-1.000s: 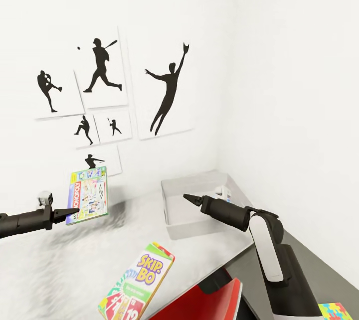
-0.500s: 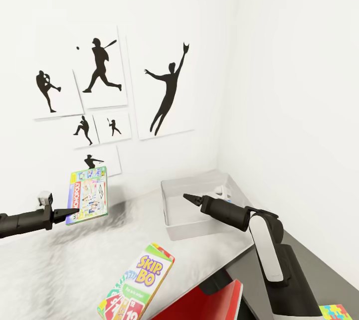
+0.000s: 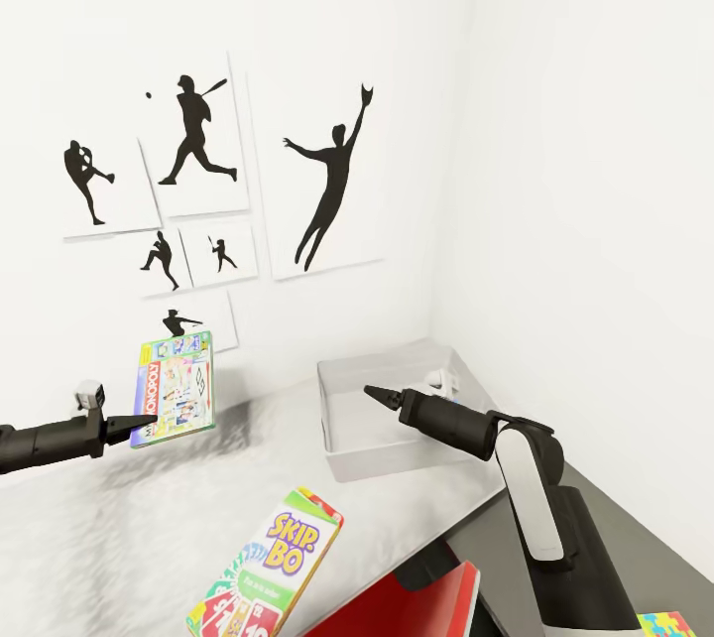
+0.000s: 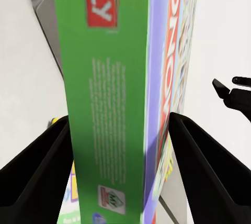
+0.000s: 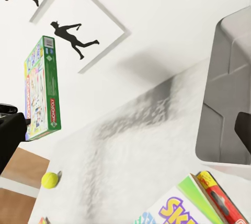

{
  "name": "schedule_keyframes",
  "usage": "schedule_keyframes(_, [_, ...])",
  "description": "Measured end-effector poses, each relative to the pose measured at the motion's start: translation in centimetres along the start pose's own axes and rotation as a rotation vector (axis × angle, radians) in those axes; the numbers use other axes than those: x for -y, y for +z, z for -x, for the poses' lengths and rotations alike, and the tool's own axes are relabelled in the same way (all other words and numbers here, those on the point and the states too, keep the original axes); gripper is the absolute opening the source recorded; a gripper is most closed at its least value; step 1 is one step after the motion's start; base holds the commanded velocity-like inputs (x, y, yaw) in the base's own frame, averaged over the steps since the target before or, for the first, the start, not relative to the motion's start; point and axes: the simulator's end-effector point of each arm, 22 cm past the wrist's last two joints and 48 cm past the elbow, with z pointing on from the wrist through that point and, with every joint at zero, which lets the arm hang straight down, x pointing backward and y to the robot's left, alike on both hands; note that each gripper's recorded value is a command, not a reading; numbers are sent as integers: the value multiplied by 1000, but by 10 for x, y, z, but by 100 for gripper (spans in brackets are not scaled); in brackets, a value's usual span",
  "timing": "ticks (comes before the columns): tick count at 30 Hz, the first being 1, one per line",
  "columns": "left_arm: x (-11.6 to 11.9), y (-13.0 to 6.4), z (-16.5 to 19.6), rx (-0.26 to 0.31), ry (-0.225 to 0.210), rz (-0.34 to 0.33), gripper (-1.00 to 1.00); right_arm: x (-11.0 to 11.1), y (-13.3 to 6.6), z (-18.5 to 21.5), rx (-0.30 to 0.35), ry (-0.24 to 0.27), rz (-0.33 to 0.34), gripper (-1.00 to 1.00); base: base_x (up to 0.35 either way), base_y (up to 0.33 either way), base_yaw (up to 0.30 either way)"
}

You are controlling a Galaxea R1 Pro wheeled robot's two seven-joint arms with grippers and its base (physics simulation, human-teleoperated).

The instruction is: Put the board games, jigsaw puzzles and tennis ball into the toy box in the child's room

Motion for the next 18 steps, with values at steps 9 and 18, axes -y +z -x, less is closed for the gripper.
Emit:
schedule_keyframes(9, [2,4,-1,-1,-1,-9,-100,9,-9,11,32,24,-7,100,0,0,0])
schedule_keyframes(18, [10,26,-7,-13,-9,-50,-100,-7,-38,40,127,65,160,100,0,0,0])
